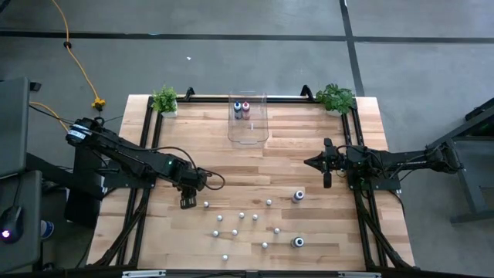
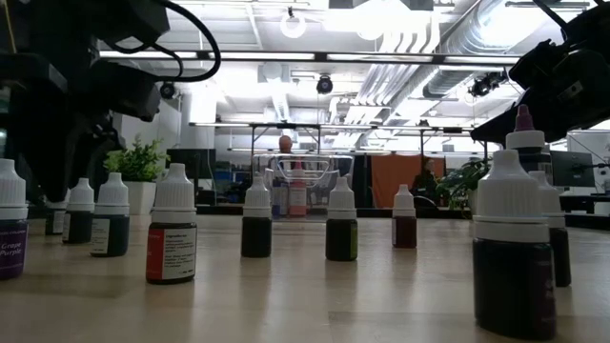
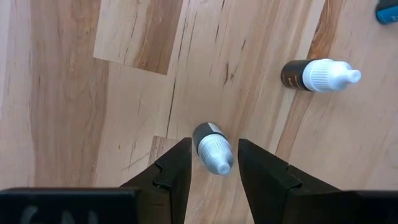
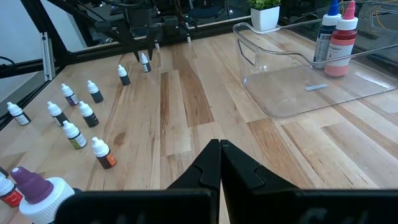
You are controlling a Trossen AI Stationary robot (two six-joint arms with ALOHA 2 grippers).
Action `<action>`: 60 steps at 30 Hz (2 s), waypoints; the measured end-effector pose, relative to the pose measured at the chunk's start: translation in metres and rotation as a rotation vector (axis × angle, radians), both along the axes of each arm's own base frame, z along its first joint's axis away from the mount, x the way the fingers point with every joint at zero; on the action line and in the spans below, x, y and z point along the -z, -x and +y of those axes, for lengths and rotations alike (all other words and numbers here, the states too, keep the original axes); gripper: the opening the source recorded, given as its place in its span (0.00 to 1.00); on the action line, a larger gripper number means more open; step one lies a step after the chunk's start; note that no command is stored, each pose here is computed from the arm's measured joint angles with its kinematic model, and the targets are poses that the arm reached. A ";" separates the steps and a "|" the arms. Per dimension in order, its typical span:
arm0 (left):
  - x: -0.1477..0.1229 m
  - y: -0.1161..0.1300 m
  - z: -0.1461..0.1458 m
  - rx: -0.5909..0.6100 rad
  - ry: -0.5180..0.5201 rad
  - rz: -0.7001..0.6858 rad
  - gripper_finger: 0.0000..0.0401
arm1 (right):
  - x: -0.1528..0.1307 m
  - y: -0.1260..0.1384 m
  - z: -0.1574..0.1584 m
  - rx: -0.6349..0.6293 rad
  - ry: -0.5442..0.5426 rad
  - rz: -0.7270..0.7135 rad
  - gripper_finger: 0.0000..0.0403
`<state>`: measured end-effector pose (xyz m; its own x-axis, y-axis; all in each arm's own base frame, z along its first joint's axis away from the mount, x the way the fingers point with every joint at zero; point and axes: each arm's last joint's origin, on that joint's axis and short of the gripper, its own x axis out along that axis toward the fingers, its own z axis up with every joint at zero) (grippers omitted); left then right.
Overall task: Pick & Place food coloring
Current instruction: Put the small black food coloring into the transparent bin
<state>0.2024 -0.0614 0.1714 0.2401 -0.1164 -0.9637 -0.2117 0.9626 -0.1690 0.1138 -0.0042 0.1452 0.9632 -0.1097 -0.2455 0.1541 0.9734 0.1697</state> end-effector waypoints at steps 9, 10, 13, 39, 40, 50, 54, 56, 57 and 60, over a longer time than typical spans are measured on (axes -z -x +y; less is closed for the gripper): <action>0.000 0.000 0.000 0.002 0.006 0.002 0.32 | 0.000 0.000 0.000 0.000 0.000 0.000 0.00; 0.000 0.000 0.000 0.002 0.007 0.002 0.32 | 0.000 0.000 0.000 0.000 0.000 0.000 0.00; 0.000 0.000 0.000 0.002 0.006 0.003 0.32 | 0.000 0.000 0.000 0.001 0.000 0.000 0.00; -0.001 -0.001 -0.001 -0.041 0.023 0.001 0.10 | 0.000 0.000 0.000 0.000 0.000 0.000 0.00; -0.001 -0.001 -0.001 -0.053 0.025 0.001 0.10 | 0.000 0.000 0.000 0.001 0.000 0.000 0.00; -0.001 -0.003 -0.001 -0.141 0.042 -0.021 0.10 | 0.000 0.000 0.000 0.000 0.000 0.000 0.00; -0.007 -0.006 -0.001 -0.153 0.040 -0.025 0.10 | 0.000 0.000 0.000 0.000 0.000 0.000 0.00; -0.016 -0.011 -0.003 -0.150 0.043 -0.044 0.10 | 0.000 0.000 0.000 0.000 0.000 0.000 0.00; -0.021 -0.013 -0.003 -0.151 0.035 -0.047 0.10 | 0.000 0.000 0.000 0.000 0.000 0.000 0.00; -0.042 -0.018 -0.003 -0.136 -0.010 -0.058 0.10 | 0.000 0.000 0.000 0.000 0.000 0.000 0.00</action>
